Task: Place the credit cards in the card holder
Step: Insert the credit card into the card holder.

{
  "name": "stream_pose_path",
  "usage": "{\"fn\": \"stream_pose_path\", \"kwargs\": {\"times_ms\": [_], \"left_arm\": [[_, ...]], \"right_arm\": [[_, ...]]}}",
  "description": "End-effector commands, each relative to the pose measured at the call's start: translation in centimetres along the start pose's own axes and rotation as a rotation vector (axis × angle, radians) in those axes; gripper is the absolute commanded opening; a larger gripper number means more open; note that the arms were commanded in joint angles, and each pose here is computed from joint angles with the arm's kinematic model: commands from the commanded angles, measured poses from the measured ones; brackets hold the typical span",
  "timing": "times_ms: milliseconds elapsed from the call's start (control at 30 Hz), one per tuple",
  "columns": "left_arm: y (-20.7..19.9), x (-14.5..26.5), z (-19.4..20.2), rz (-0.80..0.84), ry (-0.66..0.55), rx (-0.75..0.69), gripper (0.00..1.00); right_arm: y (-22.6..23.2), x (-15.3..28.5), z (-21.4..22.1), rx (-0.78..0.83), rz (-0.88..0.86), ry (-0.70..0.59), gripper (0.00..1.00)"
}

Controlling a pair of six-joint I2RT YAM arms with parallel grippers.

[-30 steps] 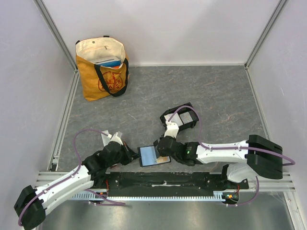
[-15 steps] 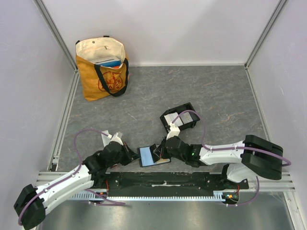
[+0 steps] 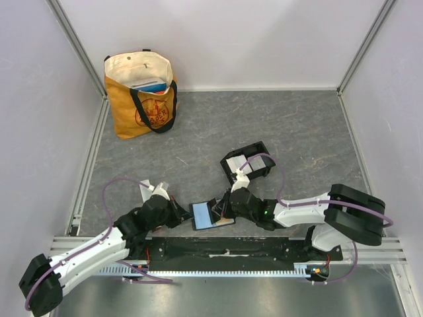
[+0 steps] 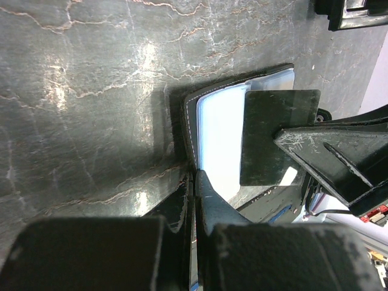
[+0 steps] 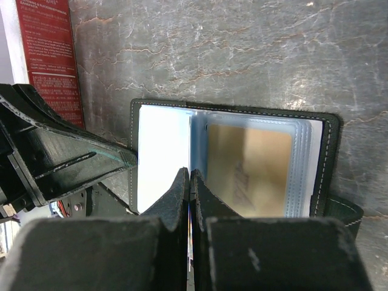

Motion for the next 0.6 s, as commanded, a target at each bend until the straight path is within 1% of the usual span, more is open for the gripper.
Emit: {"fn": "stream_pose_path", "kwargs": {"times_ms": [0, 233, 567], "left_arm": [[0.8, -0.5, 0.3, -0.016, -0.014, 0.021, 0.02], [0.7, -0.5, 0.3, -0.009, -0.017, 0.027, 0.02], [0.7, -0.6, 0.3, -0.007, -0.014, 0.026, 0.02]], "right_arm": [[-0.1, -0.5, 0.3, -0.037, -0.025, 0.013, 0.0], [-0.9, -0.8, 0.9, -0.088, -0.011, 0.029, 0.0], [-2.3, -0.2, 1.0, -0.142, 0.033, -0.009, 0.0]]}}
Point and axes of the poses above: each gripper's point midway between its finger pads, its own x axis back along the fingers, its own y axis along the line the jaws close on, z = x × y, the point moved 10 cm from there along x, back along the fingers, and after that the axes turned 7 degrees about -x, right-handed, at the moved point
